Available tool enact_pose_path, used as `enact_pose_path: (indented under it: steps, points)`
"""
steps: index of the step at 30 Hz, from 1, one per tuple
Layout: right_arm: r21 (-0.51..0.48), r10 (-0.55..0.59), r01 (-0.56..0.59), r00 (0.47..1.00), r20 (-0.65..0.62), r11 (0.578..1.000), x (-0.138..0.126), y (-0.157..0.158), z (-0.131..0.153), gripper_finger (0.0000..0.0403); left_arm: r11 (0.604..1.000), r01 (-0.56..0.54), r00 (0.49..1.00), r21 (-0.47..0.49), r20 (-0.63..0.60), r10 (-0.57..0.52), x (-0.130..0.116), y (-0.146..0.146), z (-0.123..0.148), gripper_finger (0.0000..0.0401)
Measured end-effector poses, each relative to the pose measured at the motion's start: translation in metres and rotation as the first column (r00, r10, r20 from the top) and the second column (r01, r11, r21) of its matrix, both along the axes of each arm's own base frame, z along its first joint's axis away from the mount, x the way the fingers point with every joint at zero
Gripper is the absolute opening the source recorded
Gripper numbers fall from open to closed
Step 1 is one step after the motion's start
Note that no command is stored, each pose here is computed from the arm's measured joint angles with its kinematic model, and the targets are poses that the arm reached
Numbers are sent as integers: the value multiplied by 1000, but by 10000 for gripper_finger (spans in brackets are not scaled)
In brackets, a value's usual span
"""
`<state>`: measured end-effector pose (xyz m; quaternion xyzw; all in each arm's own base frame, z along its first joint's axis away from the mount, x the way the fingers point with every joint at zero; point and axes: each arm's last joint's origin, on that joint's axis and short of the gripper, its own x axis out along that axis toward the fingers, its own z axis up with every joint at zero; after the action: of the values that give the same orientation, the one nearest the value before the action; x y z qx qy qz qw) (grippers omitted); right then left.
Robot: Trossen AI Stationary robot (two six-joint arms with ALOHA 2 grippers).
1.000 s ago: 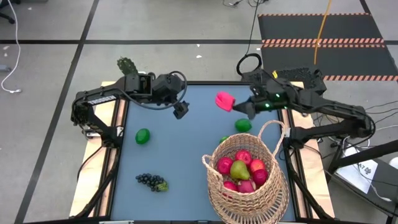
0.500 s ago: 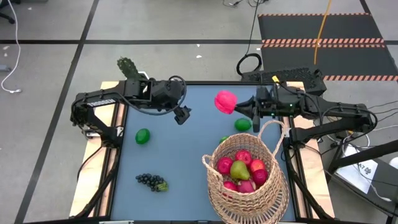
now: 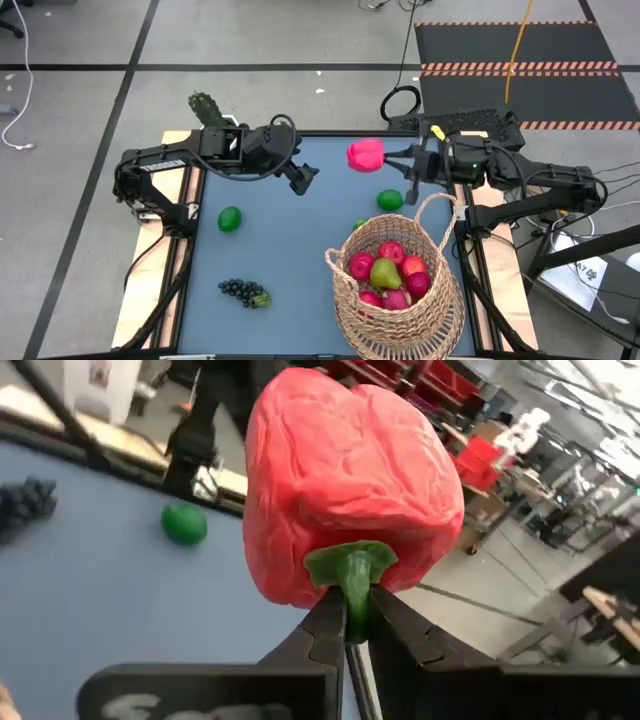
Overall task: Build produce basket
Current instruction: Put the bell pepper into the brown basket
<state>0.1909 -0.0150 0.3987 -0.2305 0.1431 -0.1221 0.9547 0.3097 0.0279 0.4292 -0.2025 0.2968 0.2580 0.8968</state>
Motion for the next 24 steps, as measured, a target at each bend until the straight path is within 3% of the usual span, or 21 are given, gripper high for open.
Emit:
enact_pose_path:
  steps: [9, 17, 24]
  points:
    - [-106, -82, 77, 995, -48, 991, 1, -3, -7, 20, 1000, -19, 999, -4, 29, 19, 1, 0, 2, 383]
    - [-13, -98, 98, 995, -9, 995, 1, -3, -6, 20, 999, -34, 999, -31, 40, 35, 2, -2, 2, 383]
    - [-5, -98, 98, 995, 1, 995, -1, -3, -5, 20, 997, -41, 997, -61, 59, 45, 5, -8, 0, 383]
